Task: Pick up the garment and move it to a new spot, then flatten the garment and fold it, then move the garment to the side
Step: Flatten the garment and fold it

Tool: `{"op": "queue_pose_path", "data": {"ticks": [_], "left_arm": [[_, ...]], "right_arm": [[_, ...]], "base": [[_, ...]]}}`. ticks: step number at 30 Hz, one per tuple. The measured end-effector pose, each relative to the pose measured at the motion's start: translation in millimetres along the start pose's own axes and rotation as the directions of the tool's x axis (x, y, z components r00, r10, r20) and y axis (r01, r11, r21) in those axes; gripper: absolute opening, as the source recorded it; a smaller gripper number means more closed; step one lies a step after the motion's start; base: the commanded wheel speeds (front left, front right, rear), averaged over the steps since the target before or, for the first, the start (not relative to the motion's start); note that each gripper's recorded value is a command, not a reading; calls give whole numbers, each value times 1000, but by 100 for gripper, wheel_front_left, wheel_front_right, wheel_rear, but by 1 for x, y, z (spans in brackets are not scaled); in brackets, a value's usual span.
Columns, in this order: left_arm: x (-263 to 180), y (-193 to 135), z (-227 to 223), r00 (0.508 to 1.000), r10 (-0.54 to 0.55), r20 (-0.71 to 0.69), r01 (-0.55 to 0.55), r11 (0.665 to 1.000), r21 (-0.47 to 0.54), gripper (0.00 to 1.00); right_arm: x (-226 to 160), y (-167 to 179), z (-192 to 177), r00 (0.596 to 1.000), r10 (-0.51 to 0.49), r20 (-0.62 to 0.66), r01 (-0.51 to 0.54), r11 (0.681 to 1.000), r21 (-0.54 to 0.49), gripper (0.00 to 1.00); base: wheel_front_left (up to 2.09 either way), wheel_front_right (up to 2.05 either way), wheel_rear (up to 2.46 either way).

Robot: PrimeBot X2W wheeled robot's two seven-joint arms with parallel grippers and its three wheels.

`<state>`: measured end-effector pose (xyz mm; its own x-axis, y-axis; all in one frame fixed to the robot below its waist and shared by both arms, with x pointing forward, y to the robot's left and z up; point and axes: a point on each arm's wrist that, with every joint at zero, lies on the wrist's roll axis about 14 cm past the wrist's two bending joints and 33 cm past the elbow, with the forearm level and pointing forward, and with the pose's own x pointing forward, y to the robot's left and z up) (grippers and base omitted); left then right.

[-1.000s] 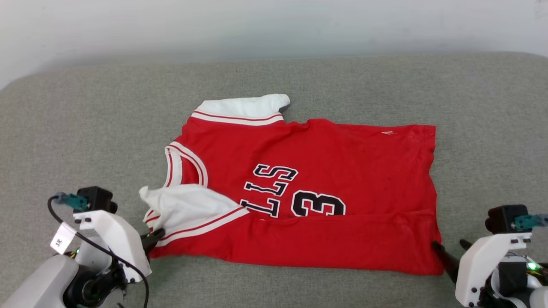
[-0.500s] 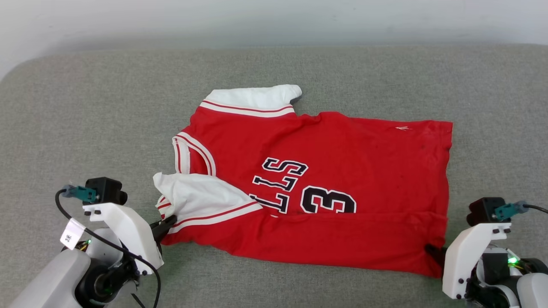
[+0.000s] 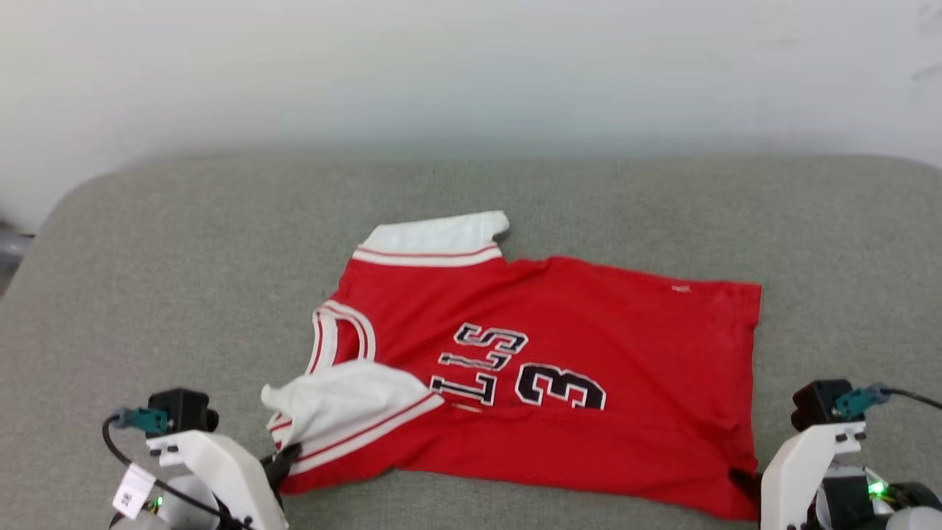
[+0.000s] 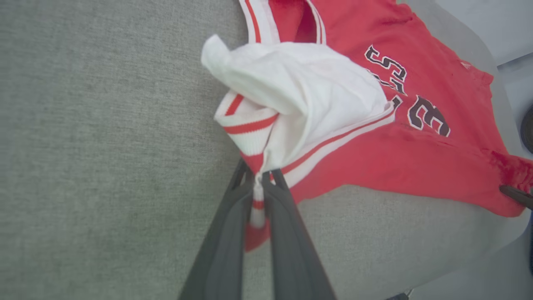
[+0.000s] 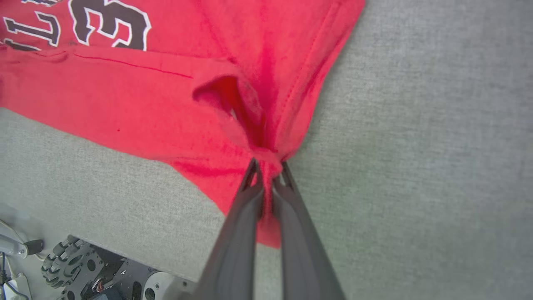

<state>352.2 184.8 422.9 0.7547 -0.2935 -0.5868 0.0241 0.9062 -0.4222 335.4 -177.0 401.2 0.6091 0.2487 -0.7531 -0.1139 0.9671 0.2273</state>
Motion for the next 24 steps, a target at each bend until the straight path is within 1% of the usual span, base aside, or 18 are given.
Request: {"op": "queue_pose_path", "data": {"ticks": [6,11,16,19,20,21,22,24], "left_arm": [[-28,9,-15,999,44,14,-43,999,-27,0],[-47,21,-34,996,88,-13,-89,994,-66,0],[-53,22,-64,991,95,-94,-105,988,-109,0],[-50,21,-69,991,97,-95,-109,986,-130,0],[-48,21,-72,990,99,-98,-112,984,-136,12],[-47,20,-74,990,95,-102,-109,984,-140,88],[-45,20,-73,991,98,-91,-110,984,-142,100],[-42,20,-68,992,101,-74,-110,986,-127,100]], "right_arm": [[-18,10,-10,1000,26,16,-26,1000,-15,0],[-26,13,-20,999,34,8,-33,999,-15,0],[-28,11,-43,999,29,-44,-28,999,21,0],[-27,11,-51,999,26,-47,-24,999,37,0],[-26,13,-52,999,28,-31,-27,999,46,20],[-25,14,-51,999,29,-18,-29,999,44,100],[-25,15,-48,1000,27,9,-28,999,35,100],[-25,16,-37,996,29,84,-31,999,29,100]], "base": [[0,0,0],[0,0,0],[0,0,0],[0,0,0],[0,0,0],[0,0,0],[0,0,0],[0,0,0]]}}
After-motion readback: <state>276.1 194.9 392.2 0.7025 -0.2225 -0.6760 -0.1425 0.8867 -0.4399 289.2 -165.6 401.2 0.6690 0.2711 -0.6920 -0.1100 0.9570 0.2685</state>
